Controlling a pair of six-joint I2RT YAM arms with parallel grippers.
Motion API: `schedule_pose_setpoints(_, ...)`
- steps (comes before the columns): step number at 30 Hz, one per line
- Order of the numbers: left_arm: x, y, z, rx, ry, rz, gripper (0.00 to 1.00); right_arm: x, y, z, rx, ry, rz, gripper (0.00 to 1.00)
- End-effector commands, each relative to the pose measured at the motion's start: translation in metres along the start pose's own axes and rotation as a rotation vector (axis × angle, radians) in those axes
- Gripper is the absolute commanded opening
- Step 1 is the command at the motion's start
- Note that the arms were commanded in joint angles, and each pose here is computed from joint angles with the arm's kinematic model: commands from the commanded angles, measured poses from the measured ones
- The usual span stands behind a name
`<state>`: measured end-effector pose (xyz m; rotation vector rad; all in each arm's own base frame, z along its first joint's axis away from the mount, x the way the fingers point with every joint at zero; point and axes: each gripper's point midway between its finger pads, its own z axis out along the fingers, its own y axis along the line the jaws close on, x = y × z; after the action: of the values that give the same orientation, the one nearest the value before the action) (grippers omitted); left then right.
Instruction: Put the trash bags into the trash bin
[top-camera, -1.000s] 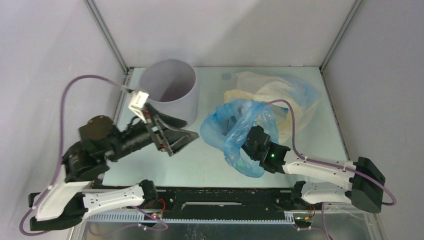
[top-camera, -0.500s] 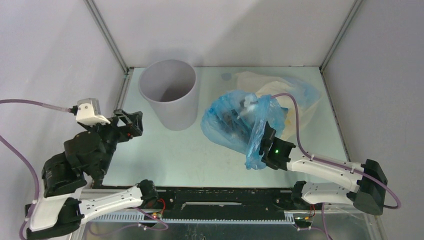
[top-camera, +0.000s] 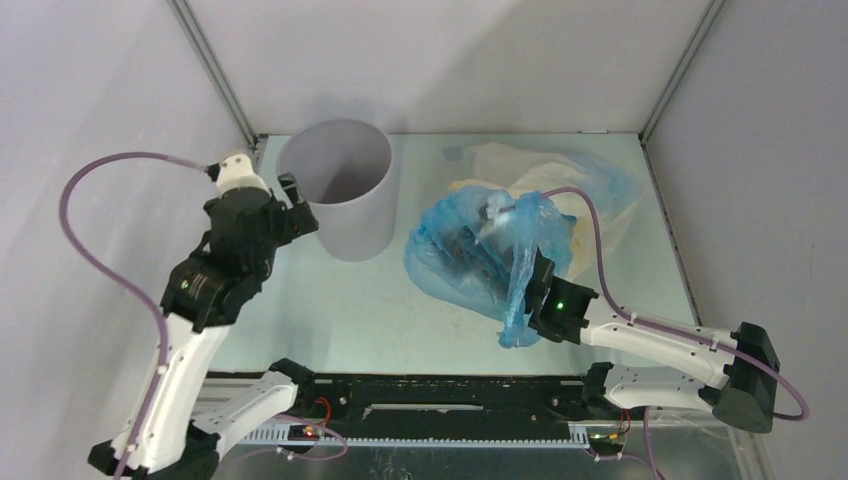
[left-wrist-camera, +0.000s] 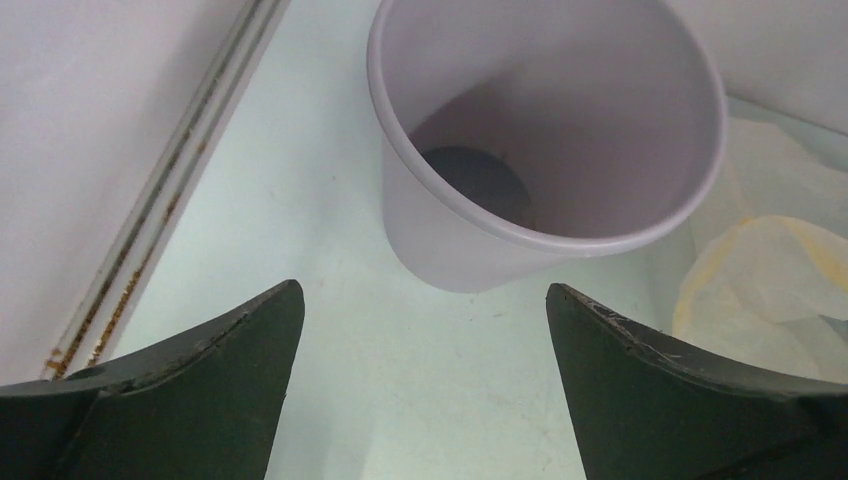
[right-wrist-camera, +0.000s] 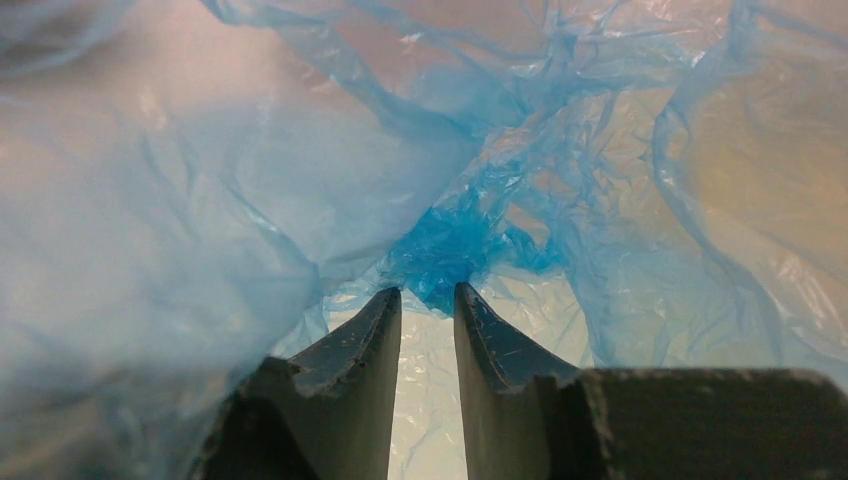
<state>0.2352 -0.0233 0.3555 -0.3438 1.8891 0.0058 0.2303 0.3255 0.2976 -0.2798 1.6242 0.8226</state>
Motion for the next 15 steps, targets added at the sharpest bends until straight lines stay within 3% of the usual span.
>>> schedule_pose_setpoints(1,-0.002,-0.016,0.02,0.085,0.033,-0.074,1.0,-0.025,0.013,-0.004,-0.028,-0.034,0.015,0.29)
schedule_pose_setpoints(12,0.009,-0.012,0.081,0.021,0.11,-0.214,1.0,-0.022,0.019,-0.007,-0.04,-0.03,0.013,0.29)
schedule_pose_setpoints(15,0.013,0.0,0.097,-0.041,0.116,-0.24,0.94,-0.022,0.02,-0.007,-0.041,-0.032,0.012,0.29)
